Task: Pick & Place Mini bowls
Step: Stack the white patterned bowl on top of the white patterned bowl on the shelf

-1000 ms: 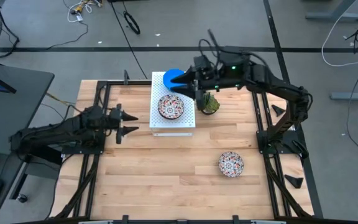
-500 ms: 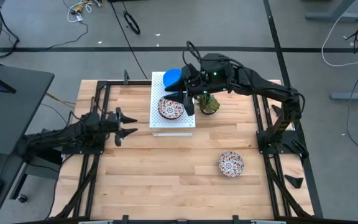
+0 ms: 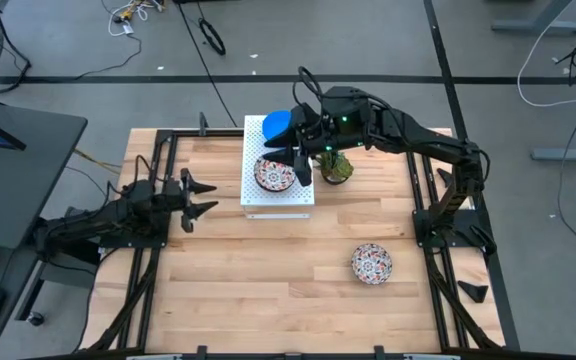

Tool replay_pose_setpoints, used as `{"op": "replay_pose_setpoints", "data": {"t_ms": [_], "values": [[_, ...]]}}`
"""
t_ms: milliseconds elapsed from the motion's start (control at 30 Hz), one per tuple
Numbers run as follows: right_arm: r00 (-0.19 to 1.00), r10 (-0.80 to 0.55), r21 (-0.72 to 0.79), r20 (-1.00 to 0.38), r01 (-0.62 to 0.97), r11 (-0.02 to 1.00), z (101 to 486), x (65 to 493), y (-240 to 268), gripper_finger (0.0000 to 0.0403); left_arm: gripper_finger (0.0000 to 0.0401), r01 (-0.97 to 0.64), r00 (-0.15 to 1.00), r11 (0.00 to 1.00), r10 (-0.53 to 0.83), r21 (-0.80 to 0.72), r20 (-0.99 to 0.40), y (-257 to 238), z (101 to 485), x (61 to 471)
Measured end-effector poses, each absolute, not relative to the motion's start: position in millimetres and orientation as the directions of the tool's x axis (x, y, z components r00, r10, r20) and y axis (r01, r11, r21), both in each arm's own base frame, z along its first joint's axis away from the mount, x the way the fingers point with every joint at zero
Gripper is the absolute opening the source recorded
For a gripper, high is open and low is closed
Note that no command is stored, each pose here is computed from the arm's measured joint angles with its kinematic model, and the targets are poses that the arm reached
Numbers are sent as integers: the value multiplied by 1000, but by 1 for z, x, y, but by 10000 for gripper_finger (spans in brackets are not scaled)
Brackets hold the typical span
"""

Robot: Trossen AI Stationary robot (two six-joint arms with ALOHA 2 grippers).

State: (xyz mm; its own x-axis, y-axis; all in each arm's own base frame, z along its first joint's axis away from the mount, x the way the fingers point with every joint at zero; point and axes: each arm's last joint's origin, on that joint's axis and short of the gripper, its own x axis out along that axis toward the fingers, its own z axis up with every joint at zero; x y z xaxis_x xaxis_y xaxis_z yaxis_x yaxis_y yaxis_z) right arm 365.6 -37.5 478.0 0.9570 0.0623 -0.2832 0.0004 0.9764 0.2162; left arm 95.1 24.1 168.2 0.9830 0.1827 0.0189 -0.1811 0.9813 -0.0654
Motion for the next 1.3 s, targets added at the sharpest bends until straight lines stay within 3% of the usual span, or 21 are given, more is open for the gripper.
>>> {"op": "replay_pose_setpoints", "data": {"t_ms": [300, 467, 700, 900, 1000, 1300], "values": [[953, 69, 314, -295, 29, 949, 477, 365, -36, 162, 220, -180, 982, 979, 184, -95, 34, 24, 169, 95], [900, 80, 327, -428, 72, 942, 464, 360, -33, 169, 220, -178, 982, 979, 183, -95, 48, 24, 170, 95], [691, 92, 339, -717, 229, 912, 436, 340, -32, 213, 220, -177, 981, 980, 183, -96, 58, 24, 171, 95], [454, 52, 281, -889, 454, 846, 419, 317, -31, 217, 220, -177, 981, 980, 183, -95, 63, 24, 172, 95], [347, 22, 204, -938, 500, 842, 415, 307, -31, 212, 220, -177, 981, 980, 183, -95, 63, 24, 172, 95], [250, 46, 174, -967, 522, 835, 388, 307, -26, 193, 220, -177, 981, 980, 183, -95, 64, 24, 172, 95]]}}
